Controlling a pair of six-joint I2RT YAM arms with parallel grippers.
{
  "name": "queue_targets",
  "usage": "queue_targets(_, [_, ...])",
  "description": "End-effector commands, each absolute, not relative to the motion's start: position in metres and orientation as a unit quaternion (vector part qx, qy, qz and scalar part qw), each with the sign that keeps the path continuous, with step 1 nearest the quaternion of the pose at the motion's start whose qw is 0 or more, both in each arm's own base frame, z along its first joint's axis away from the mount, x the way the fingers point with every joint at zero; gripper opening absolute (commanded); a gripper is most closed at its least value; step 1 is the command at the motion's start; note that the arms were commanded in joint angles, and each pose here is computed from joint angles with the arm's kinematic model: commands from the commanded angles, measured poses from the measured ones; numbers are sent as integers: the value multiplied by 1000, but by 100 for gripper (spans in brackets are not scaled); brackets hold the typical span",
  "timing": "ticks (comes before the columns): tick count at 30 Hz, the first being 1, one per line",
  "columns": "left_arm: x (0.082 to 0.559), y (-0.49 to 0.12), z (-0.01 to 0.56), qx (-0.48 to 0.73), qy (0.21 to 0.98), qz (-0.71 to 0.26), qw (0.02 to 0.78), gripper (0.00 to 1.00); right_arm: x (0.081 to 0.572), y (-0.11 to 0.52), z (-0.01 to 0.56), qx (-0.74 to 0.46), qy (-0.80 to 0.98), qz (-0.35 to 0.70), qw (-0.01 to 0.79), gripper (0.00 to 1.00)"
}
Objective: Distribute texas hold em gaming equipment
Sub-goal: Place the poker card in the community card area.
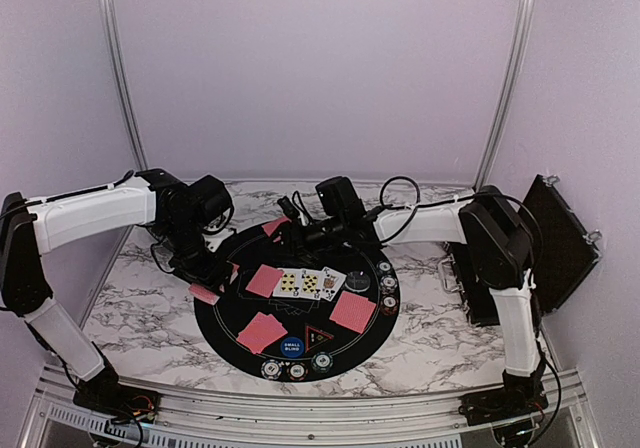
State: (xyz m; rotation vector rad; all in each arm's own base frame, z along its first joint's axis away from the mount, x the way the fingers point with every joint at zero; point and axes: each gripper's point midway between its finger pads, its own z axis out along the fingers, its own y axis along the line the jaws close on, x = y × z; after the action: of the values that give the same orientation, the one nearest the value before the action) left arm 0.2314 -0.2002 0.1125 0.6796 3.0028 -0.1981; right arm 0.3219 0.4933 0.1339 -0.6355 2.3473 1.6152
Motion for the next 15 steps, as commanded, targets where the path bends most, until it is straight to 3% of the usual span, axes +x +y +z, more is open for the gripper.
queue_targets(1, [233,-208,125,232,969,-78,42,55,305,517,166,-222,751,614,95,59])
queue_targets(15, [234,-214,126,237,967,-78,41,55,284,536,161,-229,738,631,63,55])
